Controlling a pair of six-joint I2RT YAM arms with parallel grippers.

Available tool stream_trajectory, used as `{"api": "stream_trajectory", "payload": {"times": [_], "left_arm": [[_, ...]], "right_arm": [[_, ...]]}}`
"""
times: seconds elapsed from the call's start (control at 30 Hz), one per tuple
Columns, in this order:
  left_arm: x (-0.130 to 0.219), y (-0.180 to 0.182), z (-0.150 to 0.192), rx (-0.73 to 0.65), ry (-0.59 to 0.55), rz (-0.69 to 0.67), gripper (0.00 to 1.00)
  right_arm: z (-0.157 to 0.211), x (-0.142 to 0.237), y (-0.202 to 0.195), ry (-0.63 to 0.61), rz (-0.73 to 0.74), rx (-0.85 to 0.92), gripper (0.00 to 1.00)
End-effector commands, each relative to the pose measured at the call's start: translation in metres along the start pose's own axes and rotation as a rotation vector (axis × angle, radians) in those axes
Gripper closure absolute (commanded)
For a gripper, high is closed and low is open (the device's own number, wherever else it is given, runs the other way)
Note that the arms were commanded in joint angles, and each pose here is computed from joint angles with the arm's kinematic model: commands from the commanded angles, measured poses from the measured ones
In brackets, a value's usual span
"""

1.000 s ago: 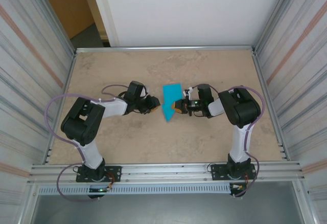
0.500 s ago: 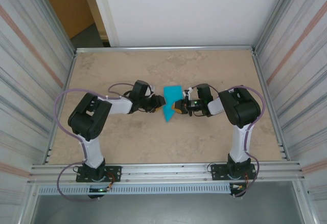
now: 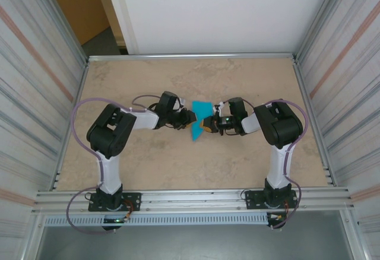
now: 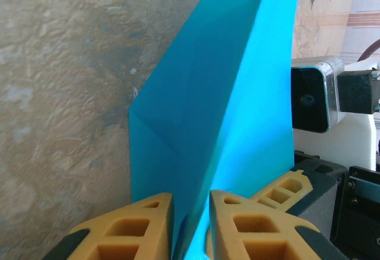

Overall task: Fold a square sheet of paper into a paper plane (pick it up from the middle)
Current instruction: Turn over the paper at the center of the table.

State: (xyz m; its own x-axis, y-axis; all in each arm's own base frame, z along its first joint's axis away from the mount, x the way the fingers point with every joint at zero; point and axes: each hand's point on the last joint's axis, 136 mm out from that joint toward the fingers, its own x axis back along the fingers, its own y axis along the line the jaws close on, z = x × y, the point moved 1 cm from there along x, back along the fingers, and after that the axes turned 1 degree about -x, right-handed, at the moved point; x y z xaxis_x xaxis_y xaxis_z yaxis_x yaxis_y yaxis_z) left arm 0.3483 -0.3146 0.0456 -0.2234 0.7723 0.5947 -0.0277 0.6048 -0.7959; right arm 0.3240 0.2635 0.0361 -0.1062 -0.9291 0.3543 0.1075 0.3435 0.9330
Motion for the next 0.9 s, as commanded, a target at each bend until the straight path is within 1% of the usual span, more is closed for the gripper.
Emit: {"api": "stream_trajectory", "payload": {"times": [0.0, 0.2, 0.27, 0.4, 0.5, 0.53, 0.6, 0.73, 0.87], "left_arm": [[-0.005, -0.006, 0.0, -0.028, 0.022, 0.014, 0.78], [0.0, -0.006, -0.002, -0.039, 0.014, -0.006, 0.76], [0.007, -0.008, -0.003, -0.047, -0.006, -0.02, 0.73], [0.028, -0.004, -0.009, -0.044, -0.073, -0.063, 0.59], [0.039, -0.002, -0.01, -0.037, -0.107, -0.074, 0.58], [0.041, -0.002, -0.009, -0.039, -0.112, -0.069, 0.59], [0.042, -0.008, -0.009, -0.043, -0.112, -0.046, 0.66], [0.033, -0.021, -0.006, -0.053, -0.08, 0.001, 0.77], [0.022, -0.027, -0.006, -0.062, -0.058, 0.014, 0.83]], "right_arm": [[-0.004, 0.0, 0.003, -0.008, 0.011, 0.03, 0.94], [-0.005, 0.0, -0.005, -0.013, 0.044, 0.006, 0.94], [-0.005, 0.0, -0.005, -0.015, 0.052, 0.005, 0.94], [-0.006, 0.0, -0.006, -0.012, 0.069, 0.001, 0.94], [-0.007, -0.003, -0.006, -0.008, 0.07, 0.001, 0.94], [-0.007, -0.003, -0.006, -0.006, 0.071, 0.0, 0.94], [-0.008, -0.005, -0.005, -0.005, 0.073, 0.0, 0.94], [-0.009, -0.007, -0.006, -0.004, 0.081, -0.005, 0.93], [-0.009, -0.008, -0.005, 0.002, 0.078, -0.002, 0.93]]}}
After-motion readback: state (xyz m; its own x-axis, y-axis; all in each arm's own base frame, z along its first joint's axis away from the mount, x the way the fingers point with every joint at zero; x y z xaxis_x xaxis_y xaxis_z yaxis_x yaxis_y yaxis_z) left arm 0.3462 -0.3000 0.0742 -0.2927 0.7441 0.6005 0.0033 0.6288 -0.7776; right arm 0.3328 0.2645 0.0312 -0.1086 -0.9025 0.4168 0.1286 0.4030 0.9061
